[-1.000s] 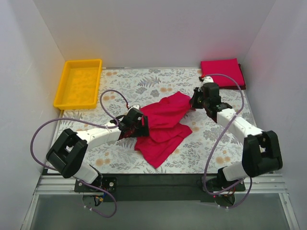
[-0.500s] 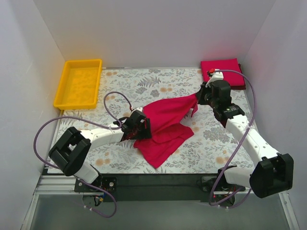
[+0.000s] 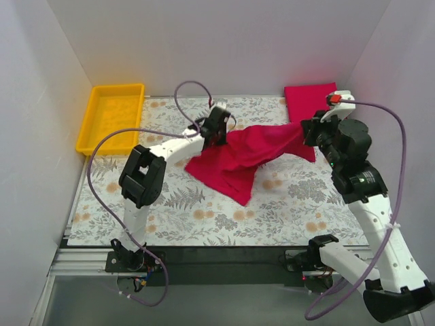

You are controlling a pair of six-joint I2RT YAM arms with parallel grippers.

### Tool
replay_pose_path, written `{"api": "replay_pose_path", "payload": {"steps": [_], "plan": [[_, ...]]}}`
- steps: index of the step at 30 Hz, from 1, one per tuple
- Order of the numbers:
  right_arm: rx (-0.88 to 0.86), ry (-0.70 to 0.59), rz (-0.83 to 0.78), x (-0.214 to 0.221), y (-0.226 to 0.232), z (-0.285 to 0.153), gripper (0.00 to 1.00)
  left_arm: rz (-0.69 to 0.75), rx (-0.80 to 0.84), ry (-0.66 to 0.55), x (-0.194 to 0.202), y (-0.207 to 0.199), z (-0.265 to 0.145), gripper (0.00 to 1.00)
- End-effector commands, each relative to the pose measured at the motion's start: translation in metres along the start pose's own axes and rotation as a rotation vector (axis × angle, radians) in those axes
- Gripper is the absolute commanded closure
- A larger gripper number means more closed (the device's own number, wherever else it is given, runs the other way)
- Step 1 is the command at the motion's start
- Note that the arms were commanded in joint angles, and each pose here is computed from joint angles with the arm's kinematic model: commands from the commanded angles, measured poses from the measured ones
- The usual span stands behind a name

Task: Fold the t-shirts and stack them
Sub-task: Flatten the tshirt out

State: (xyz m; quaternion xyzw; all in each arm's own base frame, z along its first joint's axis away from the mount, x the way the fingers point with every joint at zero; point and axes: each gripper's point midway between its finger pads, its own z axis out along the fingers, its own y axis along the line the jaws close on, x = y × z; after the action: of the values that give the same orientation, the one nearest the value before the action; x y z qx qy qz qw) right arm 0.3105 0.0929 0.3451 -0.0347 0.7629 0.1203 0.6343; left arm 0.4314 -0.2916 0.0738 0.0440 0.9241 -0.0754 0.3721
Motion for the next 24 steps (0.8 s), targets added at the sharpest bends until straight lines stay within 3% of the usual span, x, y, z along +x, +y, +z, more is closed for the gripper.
{"api": "replay_pose_path", "payload": {"steps": [1,4,5,6,7,8,9,10,11,13,15,16,19,22,23,24], "plan": [[-0.099,-0.176,-0.049,-0.068,0.018,-0.045,0.99,0.018,-0.008,-0.404,-0.177,0.002,-0.062,1.00],[-0.279,-0.198,-0.049,-0.081,0.050,-0.066,0.99,0.038,0.007,-0.553,-0.237,-0.007,-0.086,1.00],[-0.331,-0.193,-0.041,-0.080,0.059,-0.072,0.99,0.057,-0.004,-0.566,-0.243,-0.005,-0.089,0.96],[-0.385,-0.170,-0.031,-0.074,0.068,-0.073,0.99,0.054,-0.010,-0.580,-0.247,-0.003,-0.097,0.68],[-0.501,-0.131,0.007,-0.066,0.087,-0.079,0.99,0.046,-0.020,-0.585,-0.248,0.002,-0.102,0.51],[-0.558,-0.087,0.033,-0.056,0.096,-0.076,0.99,0.029,-0.027,-0.544,-0.230,0.007,-0.094,0.39],[-0.610,-0.017,0.076,-0.034,0.104,-0.070,0.99,0.000,-0.013,-0.564,-0.231,0.011,-0.118,0.25],[-0.712,0.031,0.137,-0.022,0.120,-0.070,0.99,-0.016,0.000,-0.558,-0.223,0.013,-0.123,0.21],[-0.755,0.075,0.177,-0.007,0.128,-0.069,0.99,-0.045,-0.005,-0.487,-0.188,0.022,-0.111,0.19],[-0.770,0.199,0.258,0.042,0.137,-0.055,0.99,-0.113,0.017,-0.508,-0.178,0.034,-0.148,0.17],[-0.804,0.299,0.254,0.078,0.158,-0.058,0.99,-0.146,0.022,-0.408,-0.122,0.046,-0.140,0.16],[-0.766,0.377,0.258,0.107,0.160,-0.052,0.99,-0.173,0.047,-0.428,-0.115,0.052,-0.165,0.16],[-0.798,0.548,0.240,0.160,0.188,-0.062,0.99,-0.222,0.085,-0.322,-0.050,0.064,-0.176,0.15],[-0.833,0.730,0.169,0.212,0.213,-0.080,0.87,-0.265,0.089,-0.186,0.016,0.074,-0.175,0.15],[-0.878,0.770,0.133,0.220,0.228,-0.093,0.72,-0.282,0.113,-0.186,0.024,0.075,-0.185,0.15],[-0.897,0.800,0.088,0.227,0.231,-0.097,0.65,-0.283,0.141,-0.152,0.038,0.072,-0.188,0.15]]}}
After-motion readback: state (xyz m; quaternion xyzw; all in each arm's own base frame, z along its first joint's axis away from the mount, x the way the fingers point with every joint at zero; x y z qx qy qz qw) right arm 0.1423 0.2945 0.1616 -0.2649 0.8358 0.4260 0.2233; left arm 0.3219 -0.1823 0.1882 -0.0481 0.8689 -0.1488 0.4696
